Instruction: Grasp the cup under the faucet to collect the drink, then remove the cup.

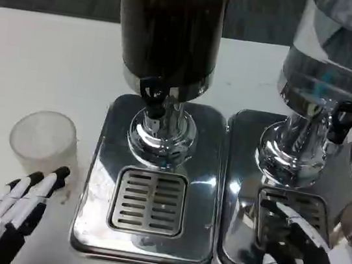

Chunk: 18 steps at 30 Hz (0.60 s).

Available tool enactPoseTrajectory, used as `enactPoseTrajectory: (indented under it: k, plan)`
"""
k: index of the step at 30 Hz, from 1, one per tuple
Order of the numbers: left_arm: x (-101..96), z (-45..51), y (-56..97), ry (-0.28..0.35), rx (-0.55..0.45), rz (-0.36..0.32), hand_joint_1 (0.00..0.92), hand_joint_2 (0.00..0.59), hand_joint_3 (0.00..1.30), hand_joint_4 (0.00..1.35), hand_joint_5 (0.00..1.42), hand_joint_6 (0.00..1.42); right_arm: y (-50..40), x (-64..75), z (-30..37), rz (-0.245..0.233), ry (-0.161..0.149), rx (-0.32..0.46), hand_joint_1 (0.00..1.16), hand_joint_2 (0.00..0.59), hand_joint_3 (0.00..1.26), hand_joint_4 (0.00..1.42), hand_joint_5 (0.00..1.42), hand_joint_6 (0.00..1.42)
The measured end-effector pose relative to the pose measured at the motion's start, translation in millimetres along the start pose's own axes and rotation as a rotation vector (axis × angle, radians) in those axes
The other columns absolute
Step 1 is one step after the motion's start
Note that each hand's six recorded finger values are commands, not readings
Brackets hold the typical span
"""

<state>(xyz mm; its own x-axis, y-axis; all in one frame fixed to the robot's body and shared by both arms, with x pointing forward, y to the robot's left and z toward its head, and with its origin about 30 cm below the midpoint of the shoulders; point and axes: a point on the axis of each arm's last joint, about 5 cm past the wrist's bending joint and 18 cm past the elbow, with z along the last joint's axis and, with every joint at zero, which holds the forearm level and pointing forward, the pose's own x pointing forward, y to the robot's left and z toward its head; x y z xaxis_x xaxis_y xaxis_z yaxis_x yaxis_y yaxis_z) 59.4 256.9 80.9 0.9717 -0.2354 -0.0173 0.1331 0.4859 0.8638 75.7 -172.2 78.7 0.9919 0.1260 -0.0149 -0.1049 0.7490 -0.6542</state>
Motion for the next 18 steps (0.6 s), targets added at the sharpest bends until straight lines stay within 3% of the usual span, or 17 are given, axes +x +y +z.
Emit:
enactPoseTrajectory:
  k: [18]
  plan:
    - [1.1,-10.1,6.7,-0.013,0.014,-0.007,0.0,0.098,0.0,0.0,0.0,0.0,2.8,0.9,4.0,0.006,-0.018,-0.007,0.44,0.586,0.21,0.15,0.13,0.25]
